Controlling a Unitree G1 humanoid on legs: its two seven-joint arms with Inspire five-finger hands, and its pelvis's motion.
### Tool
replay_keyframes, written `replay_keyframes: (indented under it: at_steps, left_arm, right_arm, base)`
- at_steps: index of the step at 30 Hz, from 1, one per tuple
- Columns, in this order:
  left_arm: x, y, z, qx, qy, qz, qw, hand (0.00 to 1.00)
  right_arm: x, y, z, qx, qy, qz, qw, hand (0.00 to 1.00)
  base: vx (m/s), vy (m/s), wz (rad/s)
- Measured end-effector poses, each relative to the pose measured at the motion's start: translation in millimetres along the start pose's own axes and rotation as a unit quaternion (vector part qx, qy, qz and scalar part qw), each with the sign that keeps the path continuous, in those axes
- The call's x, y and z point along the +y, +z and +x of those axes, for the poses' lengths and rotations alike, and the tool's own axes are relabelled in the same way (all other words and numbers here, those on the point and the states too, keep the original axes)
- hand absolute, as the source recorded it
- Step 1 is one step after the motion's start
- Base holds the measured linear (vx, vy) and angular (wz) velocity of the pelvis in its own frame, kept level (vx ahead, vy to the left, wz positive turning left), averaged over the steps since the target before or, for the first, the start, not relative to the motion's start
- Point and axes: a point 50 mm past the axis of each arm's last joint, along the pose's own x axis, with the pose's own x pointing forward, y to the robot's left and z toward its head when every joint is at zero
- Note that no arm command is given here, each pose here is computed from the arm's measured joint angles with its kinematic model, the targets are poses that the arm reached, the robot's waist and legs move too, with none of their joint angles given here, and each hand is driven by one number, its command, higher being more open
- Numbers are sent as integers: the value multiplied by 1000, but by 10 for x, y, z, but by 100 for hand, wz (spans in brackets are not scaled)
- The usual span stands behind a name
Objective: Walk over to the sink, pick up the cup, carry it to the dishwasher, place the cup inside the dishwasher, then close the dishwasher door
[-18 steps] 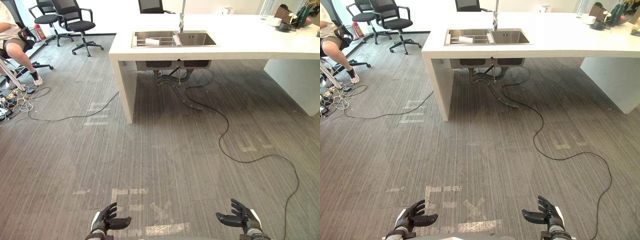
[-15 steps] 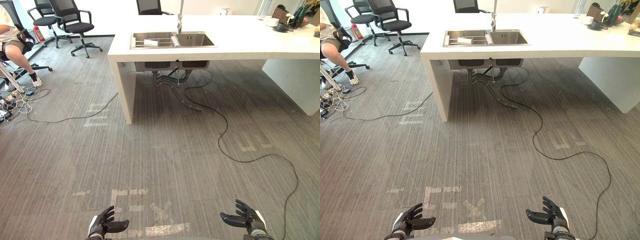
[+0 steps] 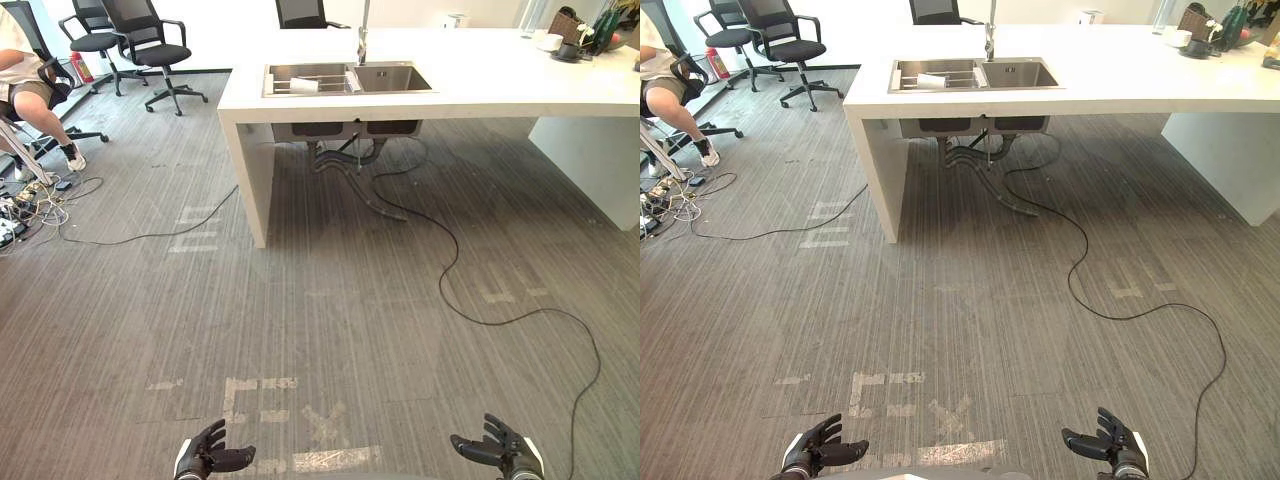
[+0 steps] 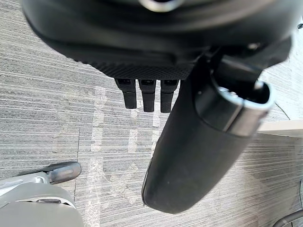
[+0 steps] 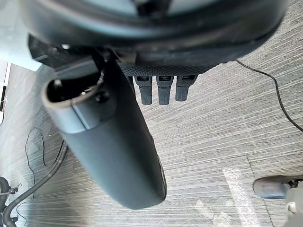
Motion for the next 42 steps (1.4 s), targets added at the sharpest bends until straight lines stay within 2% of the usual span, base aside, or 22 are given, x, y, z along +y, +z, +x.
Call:
replay_keyframes:
  at_steps: [12,20,24,28,31,35,39,40,42]
  left_arm:
    - [-36,116,11,-26,-2,-22,999,90]
    - [-229,309,6,-67,-29,-30,997,90]
    - [-211,425,36,-83,-23,-27,996,90]
    - [-284,658,98,-112,-29,-34,993,90]
    - [-286,609,112,-99,-23,-38,994,90]
    - [-355,670,99,-112,-33,-45,992,90]
    - [-485,1095,-31,-209,-63,-48,975,90]
    - [-542,1285,-112,-251,-77,-58,963,90]
    - [-589,1454,-228,-293,-90,-81,949,90]
  right_arm:
    - [52,152,67,-21,1,18,1000,90]
    - [79,274,115,-34,-6,23,999,90]
    - [174,302,135,-32,15,6,999,90]
    - [96,436,172,-48,8,-5,999,90]
    - [-21,379,147,-38,-7,-15,999,90]
    - [68,436,170,-47,8,-8,999,90]
    - [86,573,158,-85,2,22,996,90]
    - [82,595,158,-91,-1,26,996,90]
    - [81,591,159,-90,-1,26,996,90]
  base:
    - [16,-8,-4]
    - [111,10,1]
    - [361,9,11]
    - [496,-129,57]
    - [698,-275,34]
    - [662,-273,6]
    - [540,-175,11]
    - [423,-29,0]
    - [494,28,-19]
